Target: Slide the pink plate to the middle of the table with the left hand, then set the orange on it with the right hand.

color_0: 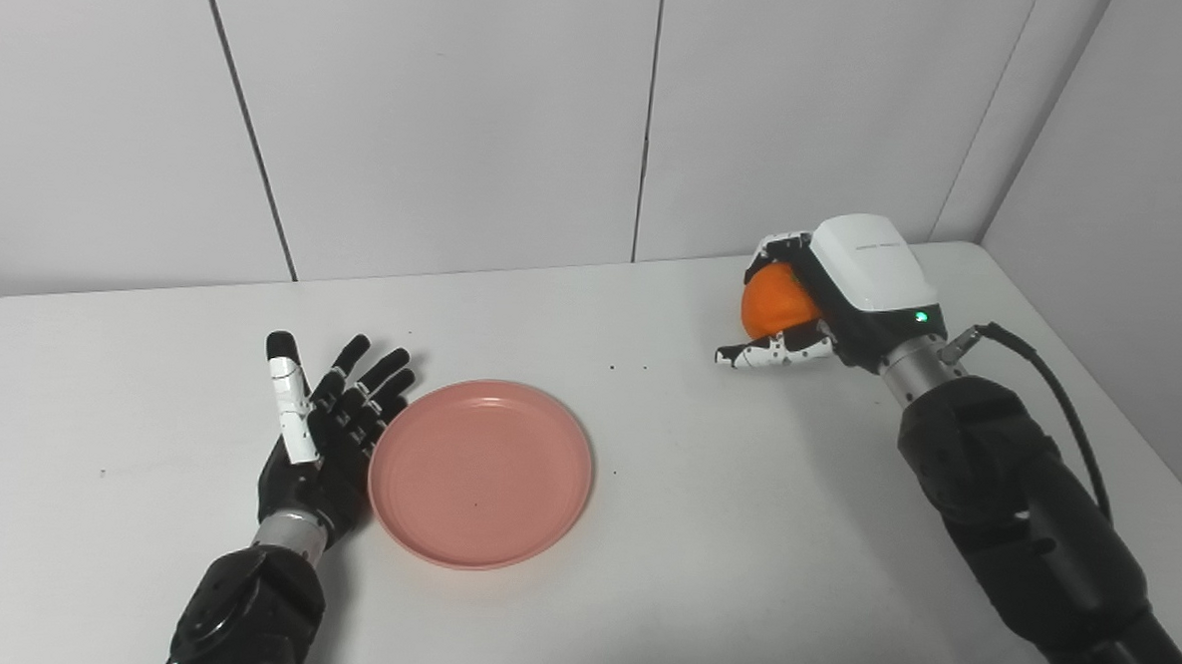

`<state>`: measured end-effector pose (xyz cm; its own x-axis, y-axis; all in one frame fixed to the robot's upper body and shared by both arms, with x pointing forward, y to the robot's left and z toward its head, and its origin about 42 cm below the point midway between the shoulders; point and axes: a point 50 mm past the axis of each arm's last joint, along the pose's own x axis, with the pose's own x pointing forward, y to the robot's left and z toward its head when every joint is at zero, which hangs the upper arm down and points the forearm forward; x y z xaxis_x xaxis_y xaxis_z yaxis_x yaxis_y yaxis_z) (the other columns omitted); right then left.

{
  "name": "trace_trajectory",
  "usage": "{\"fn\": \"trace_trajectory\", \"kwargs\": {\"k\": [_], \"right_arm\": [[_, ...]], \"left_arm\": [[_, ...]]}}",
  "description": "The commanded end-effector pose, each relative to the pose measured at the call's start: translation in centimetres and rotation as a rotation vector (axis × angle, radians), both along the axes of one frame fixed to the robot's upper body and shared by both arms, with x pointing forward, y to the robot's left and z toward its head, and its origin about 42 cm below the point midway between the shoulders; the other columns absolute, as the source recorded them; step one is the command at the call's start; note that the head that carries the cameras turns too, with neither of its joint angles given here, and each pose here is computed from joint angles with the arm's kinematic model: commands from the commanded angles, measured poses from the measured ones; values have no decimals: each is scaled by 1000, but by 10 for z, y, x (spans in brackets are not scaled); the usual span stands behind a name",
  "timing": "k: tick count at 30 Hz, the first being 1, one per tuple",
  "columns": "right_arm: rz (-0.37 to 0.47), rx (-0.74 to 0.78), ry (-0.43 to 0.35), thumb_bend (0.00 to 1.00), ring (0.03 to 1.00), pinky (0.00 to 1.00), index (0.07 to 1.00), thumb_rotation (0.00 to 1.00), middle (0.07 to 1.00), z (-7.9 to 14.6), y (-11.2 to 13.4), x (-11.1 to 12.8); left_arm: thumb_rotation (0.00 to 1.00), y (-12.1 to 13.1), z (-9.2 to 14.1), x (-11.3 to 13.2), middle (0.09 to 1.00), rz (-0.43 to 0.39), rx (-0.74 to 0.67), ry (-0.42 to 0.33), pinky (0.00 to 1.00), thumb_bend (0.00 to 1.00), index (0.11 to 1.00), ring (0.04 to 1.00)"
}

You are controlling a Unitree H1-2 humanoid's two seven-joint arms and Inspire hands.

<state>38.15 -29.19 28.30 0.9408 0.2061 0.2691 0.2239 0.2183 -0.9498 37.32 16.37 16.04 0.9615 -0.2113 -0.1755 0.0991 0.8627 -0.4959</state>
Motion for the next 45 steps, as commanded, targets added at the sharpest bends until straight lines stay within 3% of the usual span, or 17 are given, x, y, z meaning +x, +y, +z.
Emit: {"fn": "trace_trajectory", "kwargs": {"k": [1, 19, 32, 45], "right_arm": [[33, 15, -108, 506, 125, 80, 469, 153, 182, 33, 6, 2], [154, 126, -87, 507, 134, 87, 468, 150, 193, 35, 64, 7], [305, 124, -53, 507, 150, 99, 468, 152, 215, 18, 103, 4], [358, 123, 35, 505, 174, 121, 469, 160, 242, -10, 119, 3]], "left_arm": [[1000, -7, -13, -6, 779, 2, 15, 62, 939, 826, 893, 847], [1000, -21, -12, -6, 753, 18, 15, 77, 920, 836, 869, 856], [1000, -26, -13, -5, 756, 11, 5, 80, 930, 845, 868, 852], [1000, -31, -11, -4, 760, 12, 7, 73, 917, 834, 870, 871]]}}
